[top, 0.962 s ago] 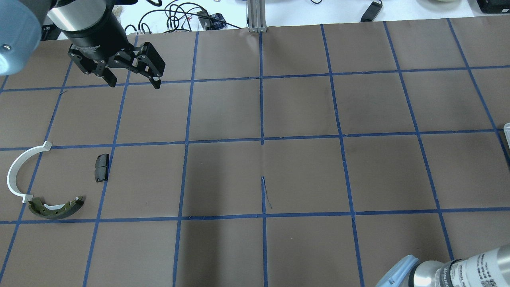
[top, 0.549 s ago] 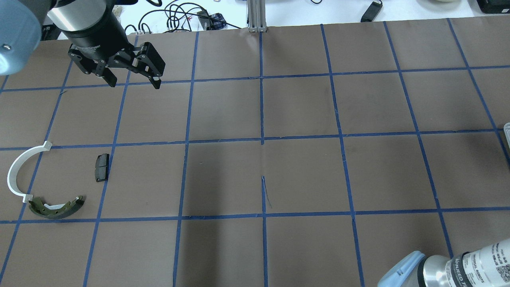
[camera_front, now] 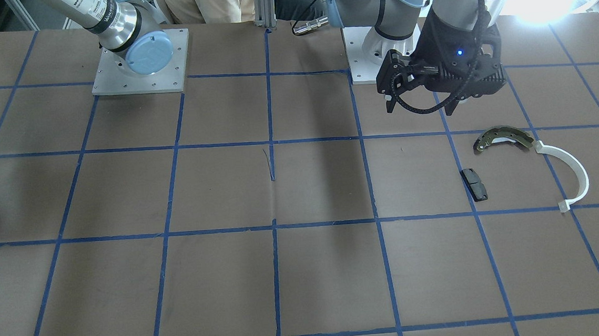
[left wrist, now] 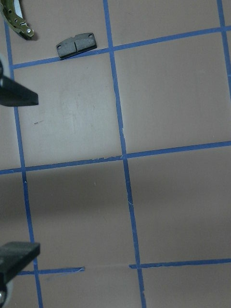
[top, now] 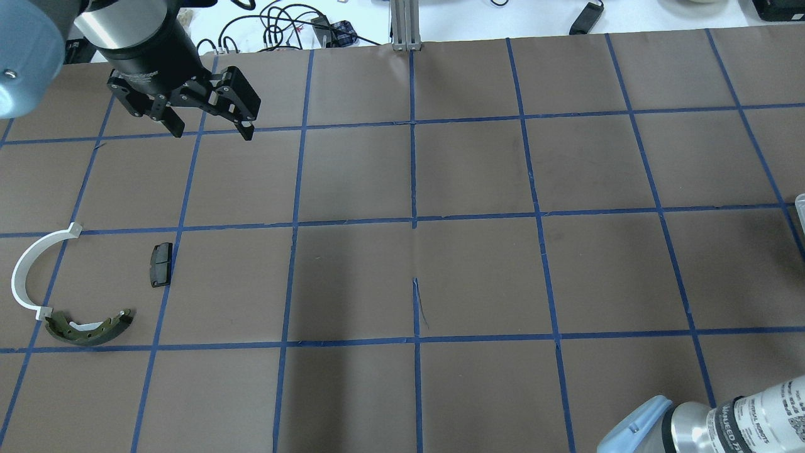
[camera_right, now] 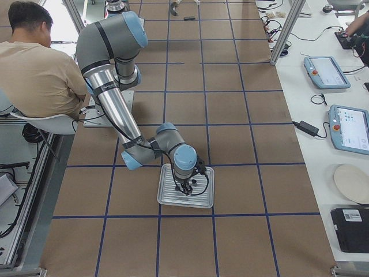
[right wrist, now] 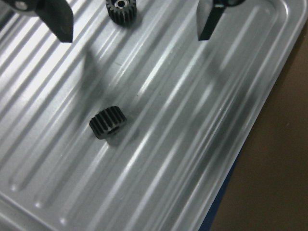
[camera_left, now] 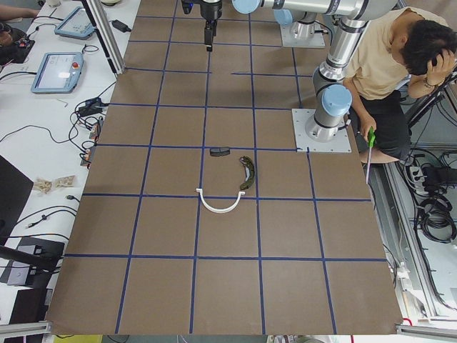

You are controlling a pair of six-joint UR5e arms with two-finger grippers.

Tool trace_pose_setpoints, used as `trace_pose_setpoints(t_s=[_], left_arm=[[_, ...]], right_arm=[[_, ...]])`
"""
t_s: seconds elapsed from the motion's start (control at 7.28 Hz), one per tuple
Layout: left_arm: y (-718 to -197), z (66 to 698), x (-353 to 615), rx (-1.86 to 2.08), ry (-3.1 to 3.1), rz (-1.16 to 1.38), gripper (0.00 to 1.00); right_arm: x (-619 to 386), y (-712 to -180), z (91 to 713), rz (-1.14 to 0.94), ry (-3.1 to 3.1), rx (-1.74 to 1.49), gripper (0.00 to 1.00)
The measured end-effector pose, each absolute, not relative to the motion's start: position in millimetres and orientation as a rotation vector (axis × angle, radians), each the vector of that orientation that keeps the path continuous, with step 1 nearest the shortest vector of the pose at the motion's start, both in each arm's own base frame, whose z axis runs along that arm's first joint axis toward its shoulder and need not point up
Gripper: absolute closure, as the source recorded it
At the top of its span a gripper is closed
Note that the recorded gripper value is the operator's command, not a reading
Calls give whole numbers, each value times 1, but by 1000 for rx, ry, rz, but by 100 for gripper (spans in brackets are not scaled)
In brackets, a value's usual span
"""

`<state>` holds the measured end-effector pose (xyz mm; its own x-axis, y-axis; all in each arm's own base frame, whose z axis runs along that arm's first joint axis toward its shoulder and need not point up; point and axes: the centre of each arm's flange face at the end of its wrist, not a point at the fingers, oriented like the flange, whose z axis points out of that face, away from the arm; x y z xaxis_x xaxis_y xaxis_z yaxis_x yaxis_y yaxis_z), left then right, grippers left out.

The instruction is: Place bearing gear from tray to pile

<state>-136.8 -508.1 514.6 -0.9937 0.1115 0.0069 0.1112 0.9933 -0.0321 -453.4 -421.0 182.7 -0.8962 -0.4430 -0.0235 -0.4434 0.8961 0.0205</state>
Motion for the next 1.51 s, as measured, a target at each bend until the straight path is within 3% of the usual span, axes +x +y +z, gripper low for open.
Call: trace_pose_setpoints(t_s=[0.41,0.55,0.69,0.96,1.1,1.51], left_arm=[[-508,514,-137,-175,-3128,45,0],[-508,513,-137,-176,-3128,44,0],[-508,513,-137,-177,-3128,43,0],[-508,513,-138,-177,-3127,42,0],[-508,513,-138,-177,-3127,43,0],[-508,513,-137,-176,-3126,43,0]], right_arm=[[-462,-412,176,43,3035,-714,22],[-463,-411,176,64,3034,-730,31],[-464,-409,176,85,3036,-739,45],[-464,-408,177,102,3037,-753,91],[-465,-407,178,116,3039,-763,100],[-464,-405,213,160,3088,-768,100]])
